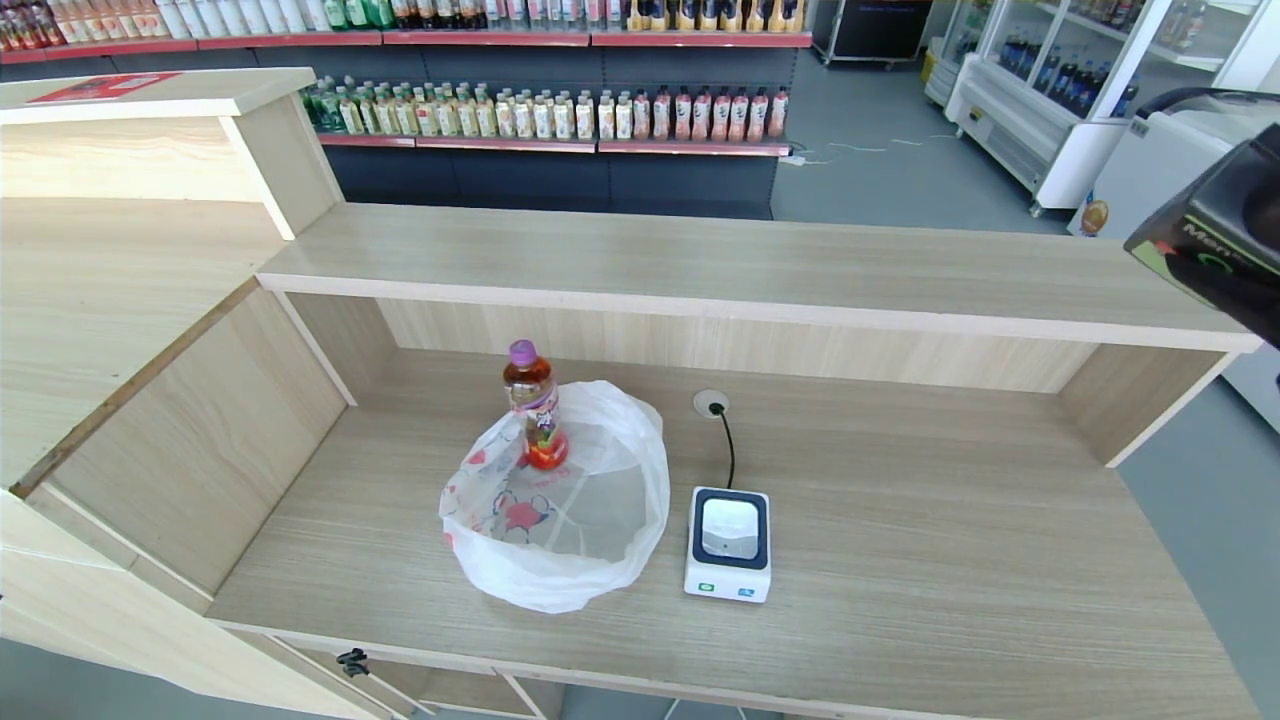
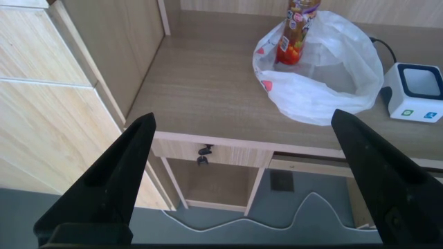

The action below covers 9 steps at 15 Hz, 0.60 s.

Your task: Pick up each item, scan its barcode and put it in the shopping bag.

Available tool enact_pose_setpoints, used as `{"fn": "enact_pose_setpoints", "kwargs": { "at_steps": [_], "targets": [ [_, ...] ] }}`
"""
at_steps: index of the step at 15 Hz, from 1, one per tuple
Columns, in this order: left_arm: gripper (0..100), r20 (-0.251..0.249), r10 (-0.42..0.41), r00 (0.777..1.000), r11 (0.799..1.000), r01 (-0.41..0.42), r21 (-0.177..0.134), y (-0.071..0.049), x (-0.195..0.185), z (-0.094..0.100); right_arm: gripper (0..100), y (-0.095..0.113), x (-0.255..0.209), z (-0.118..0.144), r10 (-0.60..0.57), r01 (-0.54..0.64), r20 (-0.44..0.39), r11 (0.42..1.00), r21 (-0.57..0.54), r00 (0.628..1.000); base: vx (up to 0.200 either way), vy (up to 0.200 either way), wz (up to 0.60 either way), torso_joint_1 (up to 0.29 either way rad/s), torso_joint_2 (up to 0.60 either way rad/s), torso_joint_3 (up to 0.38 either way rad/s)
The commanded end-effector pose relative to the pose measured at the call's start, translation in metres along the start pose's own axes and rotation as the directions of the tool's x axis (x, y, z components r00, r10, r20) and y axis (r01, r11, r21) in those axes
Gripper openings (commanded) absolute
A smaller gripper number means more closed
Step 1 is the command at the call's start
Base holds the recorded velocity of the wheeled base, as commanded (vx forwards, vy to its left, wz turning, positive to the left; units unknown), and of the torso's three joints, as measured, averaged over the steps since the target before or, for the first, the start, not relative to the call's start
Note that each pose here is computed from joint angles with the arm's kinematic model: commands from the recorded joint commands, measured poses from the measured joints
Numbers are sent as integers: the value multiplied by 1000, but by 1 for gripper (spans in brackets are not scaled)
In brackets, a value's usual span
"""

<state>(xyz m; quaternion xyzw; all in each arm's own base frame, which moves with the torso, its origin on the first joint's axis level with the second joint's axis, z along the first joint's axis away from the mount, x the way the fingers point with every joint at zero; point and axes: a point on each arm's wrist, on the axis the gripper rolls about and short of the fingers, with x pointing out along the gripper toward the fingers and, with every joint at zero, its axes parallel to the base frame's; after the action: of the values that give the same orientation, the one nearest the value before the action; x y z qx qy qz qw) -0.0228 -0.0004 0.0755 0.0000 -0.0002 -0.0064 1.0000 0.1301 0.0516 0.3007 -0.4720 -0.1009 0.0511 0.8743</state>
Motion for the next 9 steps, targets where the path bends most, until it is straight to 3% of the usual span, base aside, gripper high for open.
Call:
{"fn": "enact_pose_setpoints", "kwargs": {
  "at_steps": [1, 2, 3, 5, 6, 7, 9],
  "targets": [
    [100, 0, -1, 1000, 1000, 1, 0, 0, 0, 0, 0, -5, 27, -8, -38, 54, -186, 995, 83, 982, 0, 0, 0, 0, 0, 0],
    [100, 0, 0, 1000, 1000, 0, 0, 0, 0, 0, 0, 8, 29, -17, 50, 1, -274, 983, 181, 960, 0, 0, 0, 0, 0, 0],
    [100, 0, 0, 1000, 1000, 0, 0, 0, 0, 0, 0, 14, 29, -21, 95, -20, -306, 971, 239, 947, 0, 0, 0, 0, 0, 0],
    [100, 0, 0, 1000, 1000, 0, 0, 0, 0, 0, 0, 33, 29, -34, 262, 1, -417, 846, 534, 870, 0, 0, 0, 0, 0, 0],
    [100, 0, 0, 1000, 1000, 0, 0, 0, 0, 0, 0, 33, 29, -34, 262, 1, -417, 846, 534, 870, 0, 0, 0, 0, 0, 0],
    [100, 0, 0, 1000, 1000, 0, 0, 0, 0, 0, 0, 38, 28, -38, 326, 10, -406, 770, 638, 854, 0, 0, 0, 0, 0, 0],
    [100, 0, 0, 1000, 1000, 0, 0, 0, 0, 0, 0, 42, 28, -47, 334, 21, -437, 775, 632, 835, 0, 0, 0, 0, 0, 0]
  ]
}}
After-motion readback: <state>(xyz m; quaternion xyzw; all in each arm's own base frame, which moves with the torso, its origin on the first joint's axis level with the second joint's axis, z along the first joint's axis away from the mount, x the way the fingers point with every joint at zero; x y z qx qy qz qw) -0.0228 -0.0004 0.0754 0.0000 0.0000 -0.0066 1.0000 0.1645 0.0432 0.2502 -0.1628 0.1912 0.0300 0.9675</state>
